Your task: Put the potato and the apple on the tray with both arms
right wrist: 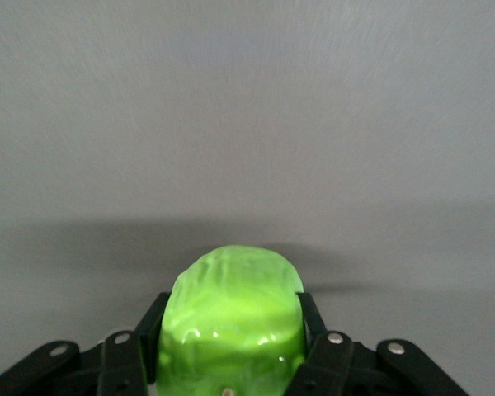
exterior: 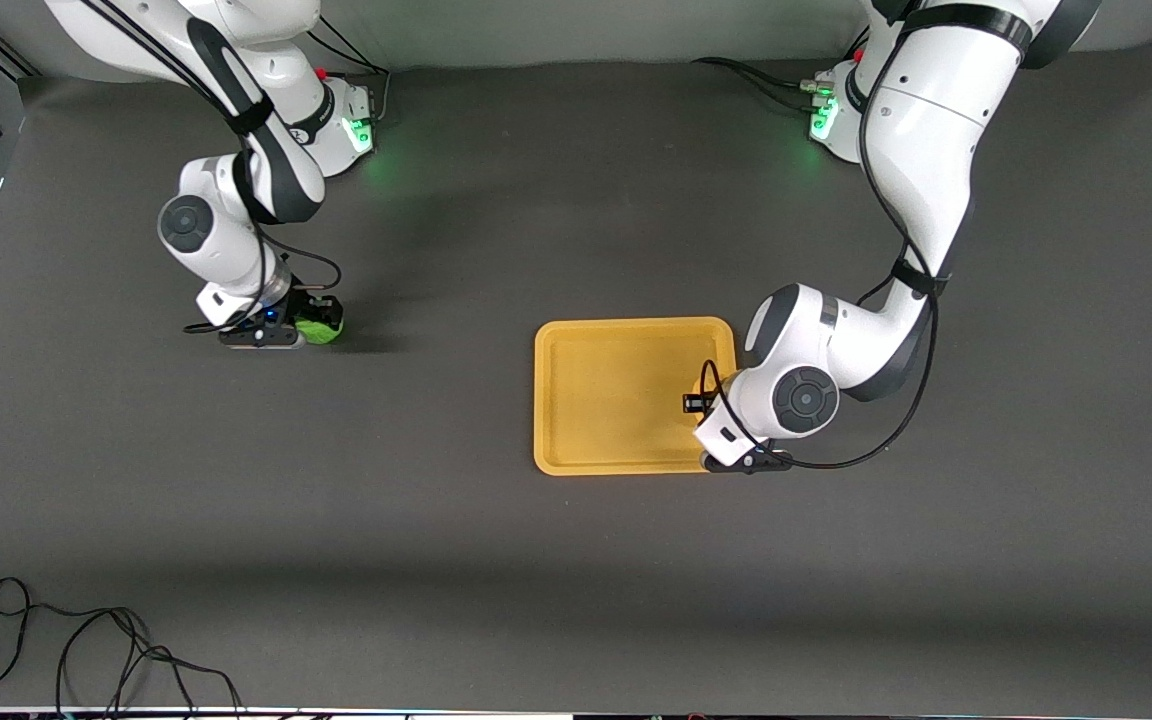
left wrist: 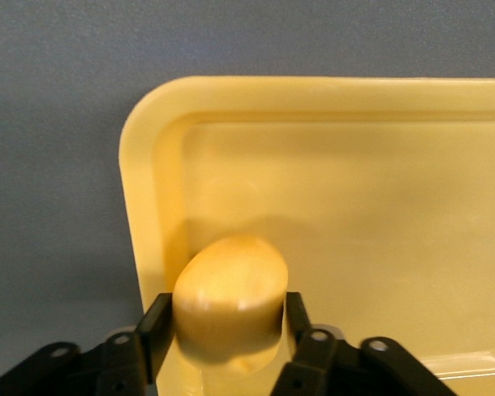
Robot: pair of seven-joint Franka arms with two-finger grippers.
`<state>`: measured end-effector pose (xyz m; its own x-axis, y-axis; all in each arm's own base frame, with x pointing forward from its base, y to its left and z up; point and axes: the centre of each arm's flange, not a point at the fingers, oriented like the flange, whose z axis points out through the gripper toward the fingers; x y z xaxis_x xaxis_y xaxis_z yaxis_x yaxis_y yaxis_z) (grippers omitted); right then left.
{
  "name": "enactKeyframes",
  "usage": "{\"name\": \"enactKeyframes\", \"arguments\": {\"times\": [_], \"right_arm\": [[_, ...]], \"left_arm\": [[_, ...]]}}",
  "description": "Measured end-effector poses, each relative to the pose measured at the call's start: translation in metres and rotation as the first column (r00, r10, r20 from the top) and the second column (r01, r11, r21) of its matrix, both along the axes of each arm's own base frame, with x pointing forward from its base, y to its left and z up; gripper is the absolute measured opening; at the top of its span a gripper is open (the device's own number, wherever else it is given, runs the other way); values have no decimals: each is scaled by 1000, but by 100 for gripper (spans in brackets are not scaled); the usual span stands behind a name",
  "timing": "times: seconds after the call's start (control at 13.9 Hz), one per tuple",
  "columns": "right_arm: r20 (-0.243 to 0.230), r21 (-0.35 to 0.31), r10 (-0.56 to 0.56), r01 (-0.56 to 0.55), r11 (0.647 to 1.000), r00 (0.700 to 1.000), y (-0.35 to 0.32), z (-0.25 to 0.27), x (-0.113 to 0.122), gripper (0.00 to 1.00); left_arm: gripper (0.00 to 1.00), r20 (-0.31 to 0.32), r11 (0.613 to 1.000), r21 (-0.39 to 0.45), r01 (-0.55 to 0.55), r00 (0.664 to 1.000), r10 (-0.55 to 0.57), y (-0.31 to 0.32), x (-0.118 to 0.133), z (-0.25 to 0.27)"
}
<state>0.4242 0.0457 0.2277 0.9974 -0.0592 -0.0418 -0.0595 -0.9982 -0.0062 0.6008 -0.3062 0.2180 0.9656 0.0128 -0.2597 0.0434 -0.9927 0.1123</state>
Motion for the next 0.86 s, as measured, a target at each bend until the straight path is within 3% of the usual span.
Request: {"name": "enactKeyframes", "arguments": {"times": [0.07, 0.36, 0.65, 0.86], "right_arm": [[3, 2, -6, 6, 1000, 1000, -2, 24, 12, 64], [9, 15, -15, 15, 1000, 1000, -6, 151, 57, 64], [6, 18, -9, 8, 1000, 1000, -3, 263, 94, 64], [30, 18, -7, 7, 1000, 1000, 0, 295, 125, 64]], "left_arm": [[66, 2, 1000, 3, 2, 1000, -2, 1, 0, 0], [99, 36, 1000, 10, 6, 999, -6, 4, 9, 15], [100, 120, 998, -4, -61, 991, 61, 57, 39, 110], [100, 162, 999, -2, -50, 986, 50, 128, 43, 199]]}}
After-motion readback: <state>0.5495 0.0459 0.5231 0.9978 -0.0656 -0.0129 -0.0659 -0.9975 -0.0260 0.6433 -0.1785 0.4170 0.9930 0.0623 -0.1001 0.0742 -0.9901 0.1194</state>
